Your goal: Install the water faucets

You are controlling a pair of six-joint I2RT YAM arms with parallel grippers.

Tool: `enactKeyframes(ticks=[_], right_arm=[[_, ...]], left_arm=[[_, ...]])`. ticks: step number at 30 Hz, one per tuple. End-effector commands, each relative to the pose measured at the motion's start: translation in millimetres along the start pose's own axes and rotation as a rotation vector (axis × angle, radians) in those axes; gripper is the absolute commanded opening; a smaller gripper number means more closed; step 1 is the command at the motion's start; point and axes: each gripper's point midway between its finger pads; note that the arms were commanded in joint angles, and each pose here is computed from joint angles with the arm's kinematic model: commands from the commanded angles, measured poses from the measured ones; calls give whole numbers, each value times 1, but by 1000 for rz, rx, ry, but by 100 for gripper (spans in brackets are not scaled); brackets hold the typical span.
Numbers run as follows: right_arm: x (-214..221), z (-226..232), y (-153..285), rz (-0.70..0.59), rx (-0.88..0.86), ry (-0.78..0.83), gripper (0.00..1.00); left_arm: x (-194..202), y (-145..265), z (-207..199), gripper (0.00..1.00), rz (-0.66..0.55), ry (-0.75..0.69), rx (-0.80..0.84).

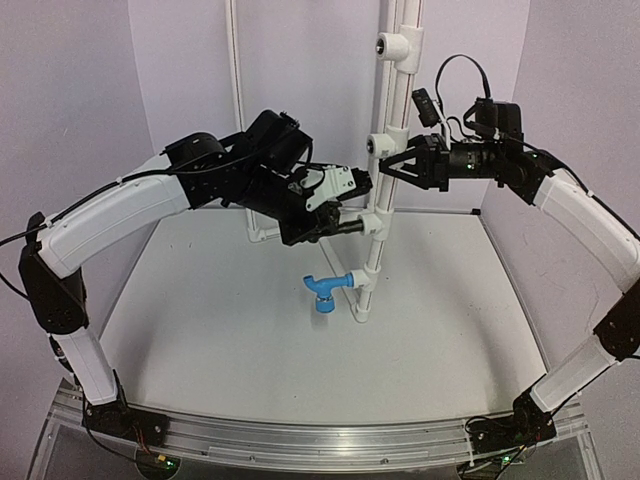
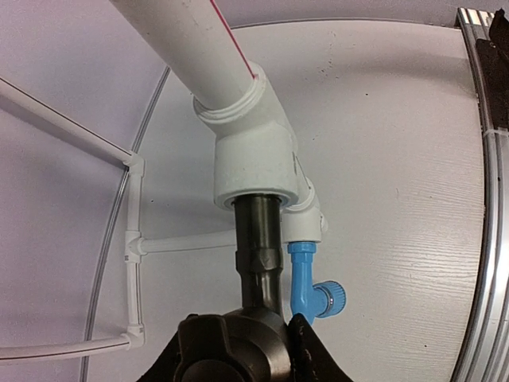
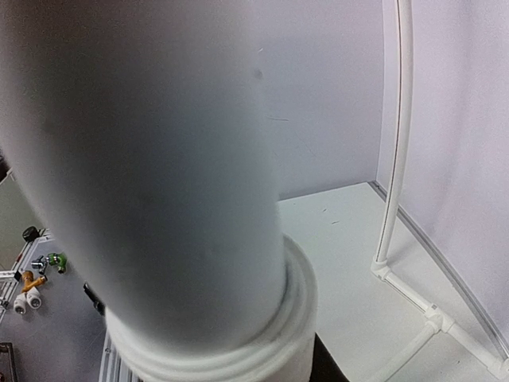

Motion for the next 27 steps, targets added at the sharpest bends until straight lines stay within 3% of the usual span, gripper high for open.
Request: enactKeyframes(ticks=[1, 6, 16, 21, 22, 27], right_arm=[[60, -15, -10, 157, 65, -264, 0], [59, -15, -10, 156, 69, -265, 0], [60, -16, -10, 156, 66, -269, 0], [60, -15, -10, 158, 68, -271, 0], [60, -15, -10, 157, 69, -269, 0], [60, -15, -9, 157, 70, -266, 0]], left_arm=[[-25, -2, 13, 12, -83, -163, -173], [-23, -9, 11, 5, -67, -305, -305], [-12, -21, 0, 0, -5, -614, -552], [-11, -22, -2, 0, -2, -646, -584], [-12, -21, -2, 2, -10, -636, -581], [-15, -10, -8, 26, -36, -533, -493]])
Point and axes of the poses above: each gripper's point midway between its finger pads, its own y axis back along the fingers, its own z axis along the line the jaws close on, x = y × z, and after that the axes turned 1 degree about y, right-handed
